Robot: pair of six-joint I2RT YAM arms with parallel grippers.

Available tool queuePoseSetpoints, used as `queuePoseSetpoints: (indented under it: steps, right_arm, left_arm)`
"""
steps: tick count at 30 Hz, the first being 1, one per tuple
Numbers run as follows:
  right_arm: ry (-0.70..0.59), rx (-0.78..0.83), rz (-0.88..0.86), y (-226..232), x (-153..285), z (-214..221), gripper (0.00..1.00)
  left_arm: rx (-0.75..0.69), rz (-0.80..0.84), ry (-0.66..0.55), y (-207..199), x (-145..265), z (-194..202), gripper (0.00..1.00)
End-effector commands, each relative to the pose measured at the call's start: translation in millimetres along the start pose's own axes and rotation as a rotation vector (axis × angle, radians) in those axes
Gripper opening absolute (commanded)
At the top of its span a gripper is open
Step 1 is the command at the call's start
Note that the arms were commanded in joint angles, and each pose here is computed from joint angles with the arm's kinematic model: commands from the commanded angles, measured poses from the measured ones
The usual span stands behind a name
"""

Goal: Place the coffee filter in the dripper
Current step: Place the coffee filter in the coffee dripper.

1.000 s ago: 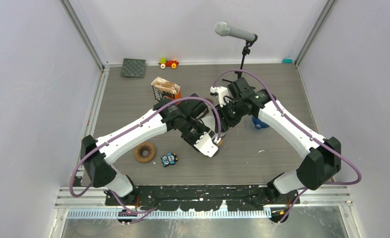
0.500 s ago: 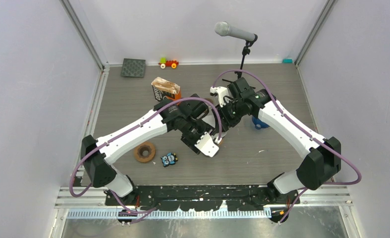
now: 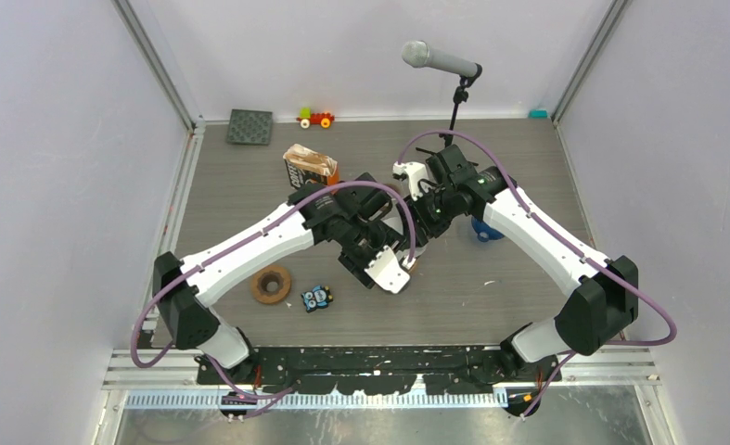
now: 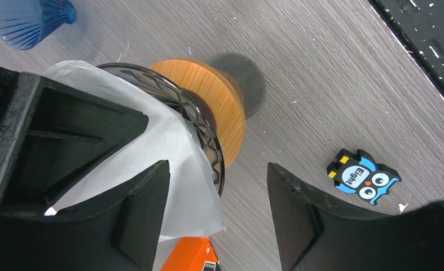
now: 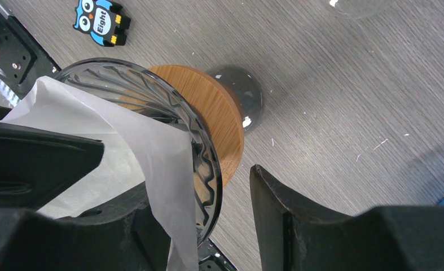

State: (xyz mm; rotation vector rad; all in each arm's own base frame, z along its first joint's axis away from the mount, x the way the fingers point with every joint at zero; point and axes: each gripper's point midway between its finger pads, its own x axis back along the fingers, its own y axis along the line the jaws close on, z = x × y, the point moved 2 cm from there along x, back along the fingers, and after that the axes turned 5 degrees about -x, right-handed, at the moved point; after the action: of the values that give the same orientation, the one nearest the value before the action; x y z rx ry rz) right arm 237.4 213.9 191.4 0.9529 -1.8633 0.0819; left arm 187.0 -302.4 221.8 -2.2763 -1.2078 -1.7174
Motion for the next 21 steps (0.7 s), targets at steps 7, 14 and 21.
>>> queuePoseSetpoints:
  steps: [7,14,21]
  right_arm:
    - [-0.028,0.016,-0.009,1.9,5.4,-5.4,0.54]
    - [-0.023,0.015,-0.01,0.8,4.0,-4.0,0.54]
    - [-0.019,0.015,-0.008,0.2,2.5,-3.2,0.54]
  left_arm:
    - [-0.068,0.029,0.022,6.4,-12.0,0.0,0.55]
    - [-0.076,0.018,0.067,3.4,-9.5,7.1,0.52]
    - [-0.08,0.02,0.079,-0.1,-13.3,10.7,0.45]
